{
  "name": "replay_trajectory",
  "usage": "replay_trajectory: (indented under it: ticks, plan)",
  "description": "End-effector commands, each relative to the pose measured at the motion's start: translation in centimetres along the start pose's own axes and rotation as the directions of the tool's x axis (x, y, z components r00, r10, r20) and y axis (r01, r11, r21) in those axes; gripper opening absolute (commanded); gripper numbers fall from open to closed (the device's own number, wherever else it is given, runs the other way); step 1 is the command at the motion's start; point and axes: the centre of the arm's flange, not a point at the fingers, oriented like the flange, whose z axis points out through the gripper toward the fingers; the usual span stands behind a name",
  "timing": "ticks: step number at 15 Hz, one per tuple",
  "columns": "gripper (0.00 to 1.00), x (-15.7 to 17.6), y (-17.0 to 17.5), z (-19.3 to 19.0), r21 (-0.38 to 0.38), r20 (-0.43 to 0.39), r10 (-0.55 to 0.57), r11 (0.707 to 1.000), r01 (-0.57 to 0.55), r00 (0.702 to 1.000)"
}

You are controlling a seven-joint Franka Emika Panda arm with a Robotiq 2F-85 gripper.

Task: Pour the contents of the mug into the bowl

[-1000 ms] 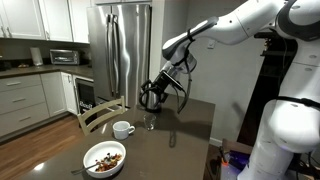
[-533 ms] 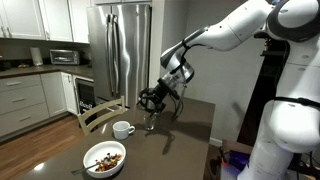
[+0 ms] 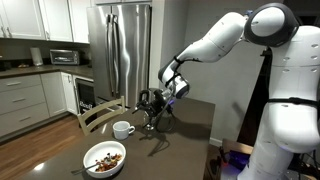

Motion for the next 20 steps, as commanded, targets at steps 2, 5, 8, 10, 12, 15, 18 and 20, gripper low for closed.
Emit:
replay_trajectory:
  ticks: [2, 5, 8, 10, 12, 15, 18, 20]
  plan:
    - [1.00, 0.7, 1.9, 0.9, 0.104, -0.039, 0.063, 0.993, -0.058, 0.997]
    - [1.00, 0.6, 2.8, 1.0, 0.165, -0.041, 0.115, 0.980, -0.107, 0.992]
    - [1.00, 0.7, 3.5, 1.1, 0.213, -0.022, 0.169, 0.964, -0.161, 0.985]
    - [1.00, 0.7, 3.9, 1.0, 0.235, -0.001, 0.210, 0.950, -0.204, 0.978]
    - [1.00, 0.7, 3.9, 1.1, 0.256, 0.015, 0.237, 0.938, -0.233, 0.971]
    - [1.00, 0.3, 3.8, 1.5, 0.289, 0.053, 0.262, 0.920, -0.265, 0.964]
    - [1.00, 0.0, 3.8, 2.2, 0.335, 0.094, 0.291, 0.891, -0.306, 0.952]
    - [1.00, -0.6, 3.2, 2.1, 0.291, 0.091, 0.200, 0.931, -0.218, 0.976]
